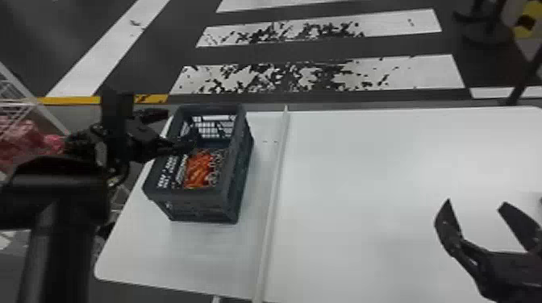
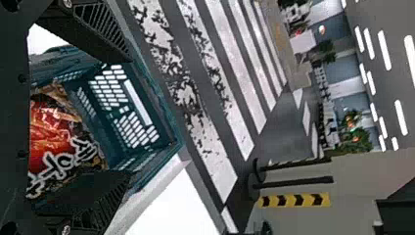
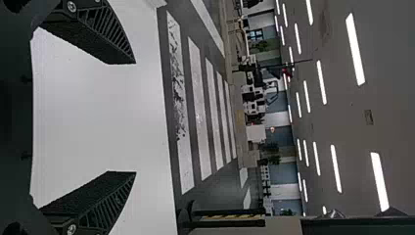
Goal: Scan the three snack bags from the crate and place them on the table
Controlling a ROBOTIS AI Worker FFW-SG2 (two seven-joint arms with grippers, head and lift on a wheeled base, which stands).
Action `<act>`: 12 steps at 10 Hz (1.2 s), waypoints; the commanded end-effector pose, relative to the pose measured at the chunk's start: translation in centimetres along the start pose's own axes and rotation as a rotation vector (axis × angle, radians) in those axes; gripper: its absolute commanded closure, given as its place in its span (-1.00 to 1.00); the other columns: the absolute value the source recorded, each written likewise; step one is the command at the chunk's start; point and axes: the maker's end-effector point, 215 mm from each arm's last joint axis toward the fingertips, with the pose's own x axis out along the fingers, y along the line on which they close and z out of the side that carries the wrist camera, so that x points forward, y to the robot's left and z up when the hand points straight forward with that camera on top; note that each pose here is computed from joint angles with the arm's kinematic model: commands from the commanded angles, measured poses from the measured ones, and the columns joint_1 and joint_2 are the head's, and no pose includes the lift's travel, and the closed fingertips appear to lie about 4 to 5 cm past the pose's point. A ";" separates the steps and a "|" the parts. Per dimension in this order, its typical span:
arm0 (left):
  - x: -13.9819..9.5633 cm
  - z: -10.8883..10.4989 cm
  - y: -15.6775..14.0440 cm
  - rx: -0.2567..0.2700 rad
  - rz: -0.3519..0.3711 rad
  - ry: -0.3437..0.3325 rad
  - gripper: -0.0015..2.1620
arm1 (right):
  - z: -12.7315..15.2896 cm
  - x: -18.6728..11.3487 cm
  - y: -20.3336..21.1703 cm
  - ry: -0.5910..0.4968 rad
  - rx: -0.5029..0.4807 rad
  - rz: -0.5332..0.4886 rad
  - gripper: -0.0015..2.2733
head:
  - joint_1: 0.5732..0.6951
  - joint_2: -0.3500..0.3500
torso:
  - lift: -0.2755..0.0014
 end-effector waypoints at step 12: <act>9.0 -12.4 -5.0 0.178 -0.224 0.494 -0.94 | -2.0 2.0 0.5 0.063 -0.009 0.035 -0.93 | 1.00 0.60 | 0.54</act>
